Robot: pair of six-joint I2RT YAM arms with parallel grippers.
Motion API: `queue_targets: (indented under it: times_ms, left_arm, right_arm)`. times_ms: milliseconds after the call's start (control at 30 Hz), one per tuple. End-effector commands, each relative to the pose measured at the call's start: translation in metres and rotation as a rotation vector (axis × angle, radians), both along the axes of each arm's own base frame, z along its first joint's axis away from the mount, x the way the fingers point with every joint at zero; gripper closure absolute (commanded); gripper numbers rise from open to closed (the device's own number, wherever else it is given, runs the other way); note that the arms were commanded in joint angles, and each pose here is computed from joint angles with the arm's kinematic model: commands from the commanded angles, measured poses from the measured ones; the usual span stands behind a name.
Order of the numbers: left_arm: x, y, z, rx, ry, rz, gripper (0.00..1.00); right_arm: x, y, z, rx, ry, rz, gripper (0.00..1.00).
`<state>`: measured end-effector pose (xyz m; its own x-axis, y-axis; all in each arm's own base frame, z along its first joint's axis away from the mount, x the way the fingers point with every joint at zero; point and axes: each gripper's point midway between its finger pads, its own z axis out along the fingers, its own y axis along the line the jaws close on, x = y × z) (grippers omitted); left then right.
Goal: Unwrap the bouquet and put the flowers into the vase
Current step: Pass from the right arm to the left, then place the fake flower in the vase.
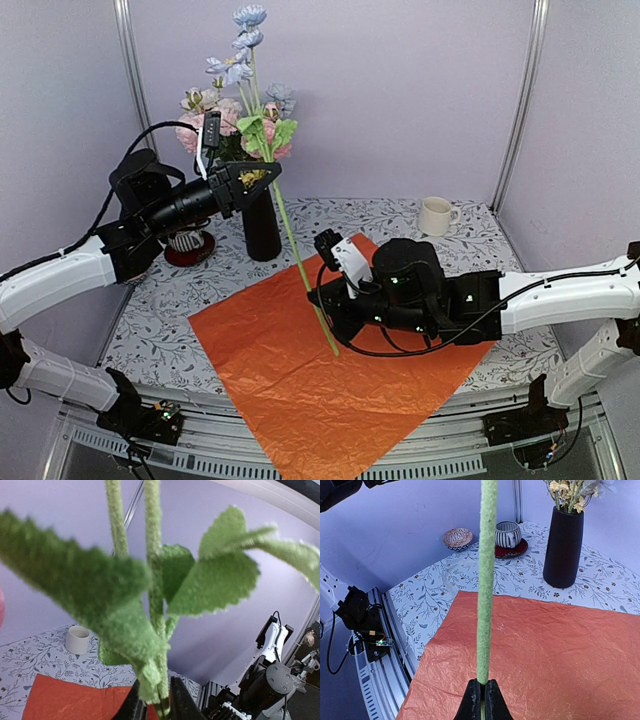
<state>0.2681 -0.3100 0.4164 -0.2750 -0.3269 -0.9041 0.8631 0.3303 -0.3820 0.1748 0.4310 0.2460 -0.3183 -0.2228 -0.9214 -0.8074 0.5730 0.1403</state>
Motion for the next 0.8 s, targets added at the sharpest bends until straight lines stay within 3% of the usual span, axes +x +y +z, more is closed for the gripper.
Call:
queue_targets:
  times_ms: [0, 100, 167, 233, 333, 533, 767]
  left_arm:
    - [-0.001, 0.009, 0.01, -0.005, -0.014, 0.027, 0.84]
    - [0.001, 0.013, 0.01, 0.013, -0.023, 0.051, 1.0]
    - [0.005, 0.02, 0.01, 0.034, -0.032, 0.087, 1.0]
    - [0.008, 0.03, 0.009, 0.071, -0.044, 0.137, 1.0]
    - [0.014, 0.05, 0.013, 0.141, -0.095, 0.251, 1.0]
    - [0.017, 0.108, 0.041, 0.237, -0.286, 0.574, 1.0]
    - [0.007, 0.167, 0.061, 0.099, -0.382, 0.849, 1.0]
  right_arm:
    - [-0.001, 0.008, 0.007, 0.011, -0.018, 0.01, 0.97]
    - [0.001, 0.007, 0.003, -0.005, -0.02, -0.004, 0.89]
    - [0.003, 0.005, 0.004, -0.005, -0.022, -0.022, 0.82]
    - [0.004, -0.001, 0.007, 0.013, -0.024, -0.038, 0.66]
    - [0.005, -0.015, 0.02, 0.066, -0.05, -0.067, 0.51]
    - [0.024, -0.059, 0.04, 0.137, -0.13, -0.24, 0.44]
    - [0.06, -0.133, 0.063, 0.213, -0.212, -0.472, 0.37]
